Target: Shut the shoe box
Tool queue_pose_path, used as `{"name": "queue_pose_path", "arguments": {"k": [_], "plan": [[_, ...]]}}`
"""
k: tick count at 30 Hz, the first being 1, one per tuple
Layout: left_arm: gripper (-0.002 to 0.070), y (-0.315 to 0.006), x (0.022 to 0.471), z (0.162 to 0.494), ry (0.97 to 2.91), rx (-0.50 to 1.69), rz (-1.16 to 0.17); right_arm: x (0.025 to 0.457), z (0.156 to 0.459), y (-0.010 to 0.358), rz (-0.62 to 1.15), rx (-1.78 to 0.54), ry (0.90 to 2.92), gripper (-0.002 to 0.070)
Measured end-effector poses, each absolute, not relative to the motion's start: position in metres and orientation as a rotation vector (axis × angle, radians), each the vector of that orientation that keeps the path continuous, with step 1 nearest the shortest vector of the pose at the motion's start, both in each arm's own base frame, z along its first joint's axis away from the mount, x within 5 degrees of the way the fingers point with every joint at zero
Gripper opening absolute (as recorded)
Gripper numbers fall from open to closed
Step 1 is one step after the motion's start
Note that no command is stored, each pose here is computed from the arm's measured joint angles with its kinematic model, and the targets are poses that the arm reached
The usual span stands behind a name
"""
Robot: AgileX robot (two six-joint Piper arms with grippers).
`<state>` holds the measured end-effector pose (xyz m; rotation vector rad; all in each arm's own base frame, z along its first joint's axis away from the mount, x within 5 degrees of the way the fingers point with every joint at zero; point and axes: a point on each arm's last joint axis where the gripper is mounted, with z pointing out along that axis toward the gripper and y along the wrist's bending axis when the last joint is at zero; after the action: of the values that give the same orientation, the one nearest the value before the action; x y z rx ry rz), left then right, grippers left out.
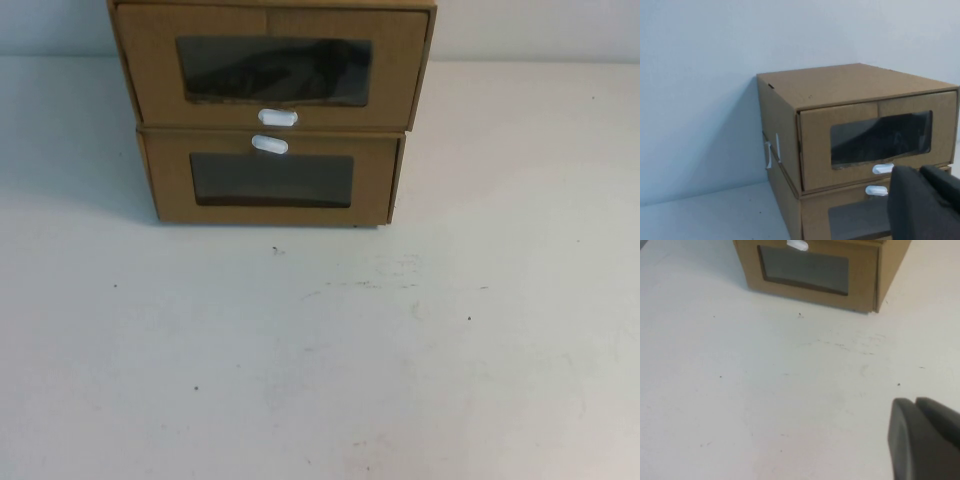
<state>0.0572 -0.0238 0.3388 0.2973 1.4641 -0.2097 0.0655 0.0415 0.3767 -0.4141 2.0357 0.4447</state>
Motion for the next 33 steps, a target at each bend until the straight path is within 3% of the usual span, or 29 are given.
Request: {"name": "queue_pose_path", "arguments": {"k": [7, 14, 23, 33], "plan": [[-0.0005, -0.016, 0.043, 0.282, 1.395, 0.267, -0.137, 0.038, 0.316, 0.025, 0.471, -0.338, 1.907, -0.0011], [-0.0005, -0.01, 0.056, 0.237, 1.422, 0.191, -0.077, 0.049, 0.271, 0.028, 0.529, -0.239, 1.754, -0.0011], [-0.0005, -0.01, 0.06, 0.205, 1.509, 0.166, -0.096, 0.057, 0.264, 0.031, 0.589, -0.169, 1.617, -0.0012], [-0.0005, -0.016, 0.059, 0.195, 1.616, 0.235, -0.15, 0.058, 0.255, 0.032, 0.584, -0.173, 1.658, -0.0012]]}}
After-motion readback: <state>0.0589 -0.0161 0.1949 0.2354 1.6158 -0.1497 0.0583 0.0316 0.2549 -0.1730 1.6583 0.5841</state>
